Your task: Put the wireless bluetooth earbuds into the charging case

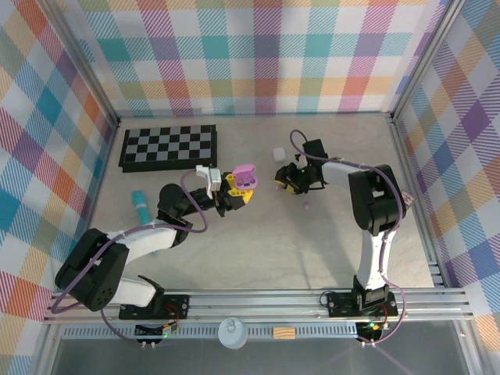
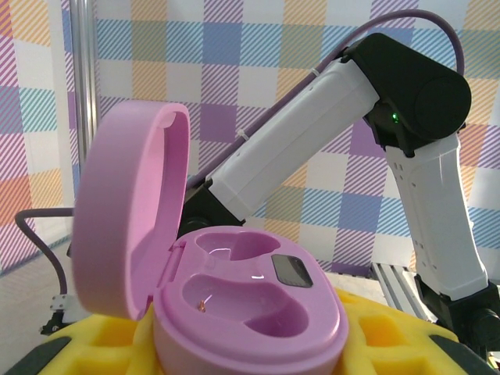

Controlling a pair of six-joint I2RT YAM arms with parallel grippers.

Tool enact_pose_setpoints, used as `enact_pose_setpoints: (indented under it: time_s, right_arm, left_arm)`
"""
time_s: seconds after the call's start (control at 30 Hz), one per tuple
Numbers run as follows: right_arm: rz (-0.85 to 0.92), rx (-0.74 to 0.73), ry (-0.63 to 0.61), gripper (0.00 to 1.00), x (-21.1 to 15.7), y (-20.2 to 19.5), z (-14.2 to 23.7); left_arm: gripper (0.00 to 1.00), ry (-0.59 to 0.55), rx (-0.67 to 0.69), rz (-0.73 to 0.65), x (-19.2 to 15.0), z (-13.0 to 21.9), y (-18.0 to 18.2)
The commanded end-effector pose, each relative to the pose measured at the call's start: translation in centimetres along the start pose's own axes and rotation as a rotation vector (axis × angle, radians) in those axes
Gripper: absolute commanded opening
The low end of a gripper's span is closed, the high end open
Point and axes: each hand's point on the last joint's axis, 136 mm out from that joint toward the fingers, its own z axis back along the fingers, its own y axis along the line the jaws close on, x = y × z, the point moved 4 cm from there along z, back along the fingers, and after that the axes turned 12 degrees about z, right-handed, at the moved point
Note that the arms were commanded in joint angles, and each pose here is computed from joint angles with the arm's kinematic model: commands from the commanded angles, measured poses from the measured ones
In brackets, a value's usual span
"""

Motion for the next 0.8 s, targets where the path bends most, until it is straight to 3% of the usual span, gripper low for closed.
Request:
enact_pose_setpoints:
  time_s: [0.0,0.3,0.77]
  right_arm:
    - [-0.001,0.020,0.012,0.49,0.4,0.8,-0.4]
    - [-0.016,0.037,0.018,0.46,0.4,0.7,-1.1]
    - [-0.024,0.093,0.029,0.33,0.4,1.0,-1.8]
  left_arm:
    - [0.32,-0.015,-0.017,-0.034,0.7,0.5,-0.6]
    - [0.32,-0.015,-0.013,-0.034,0.8,0.6,-0.7]
    - [0.32,-0.011,-0.010,-0.032,0.7,0.6,-0.6]
